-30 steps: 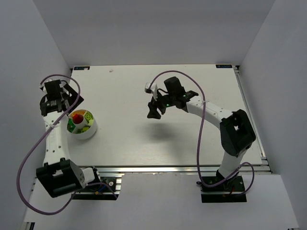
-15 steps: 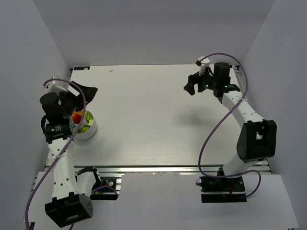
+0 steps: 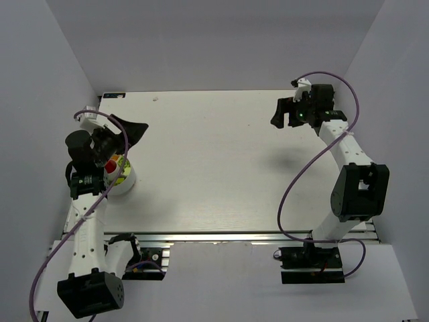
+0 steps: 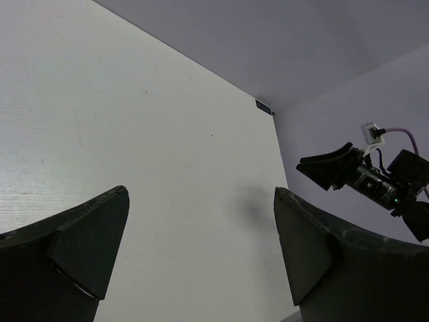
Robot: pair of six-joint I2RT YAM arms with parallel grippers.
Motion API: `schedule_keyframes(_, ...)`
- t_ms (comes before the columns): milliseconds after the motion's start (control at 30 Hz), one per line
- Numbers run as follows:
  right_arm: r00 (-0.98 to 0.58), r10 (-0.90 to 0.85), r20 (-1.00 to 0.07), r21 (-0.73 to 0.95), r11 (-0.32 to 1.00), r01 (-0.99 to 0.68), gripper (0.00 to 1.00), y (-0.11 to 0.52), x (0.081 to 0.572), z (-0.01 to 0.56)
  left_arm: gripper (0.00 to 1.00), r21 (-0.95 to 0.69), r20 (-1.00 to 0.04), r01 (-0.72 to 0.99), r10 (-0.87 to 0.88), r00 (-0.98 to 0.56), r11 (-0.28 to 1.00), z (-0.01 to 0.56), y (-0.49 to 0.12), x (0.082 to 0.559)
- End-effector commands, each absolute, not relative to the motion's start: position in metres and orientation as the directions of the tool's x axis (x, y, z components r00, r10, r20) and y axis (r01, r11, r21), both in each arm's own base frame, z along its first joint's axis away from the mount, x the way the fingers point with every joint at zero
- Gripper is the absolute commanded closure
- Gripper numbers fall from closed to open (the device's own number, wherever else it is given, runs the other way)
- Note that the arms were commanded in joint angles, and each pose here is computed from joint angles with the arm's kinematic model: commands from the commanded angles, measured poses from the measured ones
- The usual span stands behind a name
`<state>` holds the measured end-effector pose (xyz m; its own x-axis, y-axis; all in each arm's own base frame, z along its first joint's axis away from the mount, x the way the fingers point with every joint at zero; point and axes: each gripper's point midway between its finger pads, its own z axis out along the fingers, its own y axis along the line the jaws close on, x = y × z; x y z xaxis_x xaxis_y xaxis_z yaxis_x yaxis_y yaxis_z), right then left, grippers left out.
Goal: Sort the legos into containers by color
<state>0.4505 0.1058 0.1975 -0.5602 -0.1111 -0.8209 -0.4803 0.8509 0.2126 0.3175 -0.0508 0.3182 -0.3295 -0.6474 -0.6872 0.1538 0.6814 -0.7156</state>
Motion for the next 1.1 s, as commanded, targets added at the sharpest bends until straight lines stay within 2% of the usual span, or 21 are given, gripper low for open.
schedule_keyframes(0, -0.544, -0.084, -0.835, 0.119, 0.938, -0.327, 0.11, 0.081, 0.462, 0.218, 0.02, -0.712, -0.694, 0.174, -0.645, -0.32, 0.68, 0.321, -0.055, 0.314)
schedule_keyframes(167, -0.583, -0.082, -0.808, 0.118, 0.948, -0.297, 0.11, 0.076, 0.46, 0.218, 0.02, -0.706, -0.697, 0.154, -0.64, -0.324, 0.691, 0.319, -0.054, 0.312)
schedule_keyframes(367, -0.459, -0.019, -0.888, 0.165, 0.92, -0.357, 0.11, 0.091, 0.447, 0.255, 0.02, -0.695, -0.704, 0.136, -0.63, -0.327, 0.706, 0.321, -0.051, 0.312)
schedule_keyframes(667, -0.455, -0.029, -0.89, 0.204, 0.866, -0.456, 0.11, 0.108, 0.43, 0.253, 0.02, -0.677, -0.717, 0.121, -0.615, -0.329, 0.726, 0.323, -0.048, 0.311)
schedule_keyframes(1067, -0.471, -0.056, -0.881, 0.168, 0.892, -0.42, 0.1, 0.099, 0.437, 0.246, 0.02, -0.665, -0.729, 0.118, -0.605, -0.32, 0.738, 0.323, -0.047, 0.305)
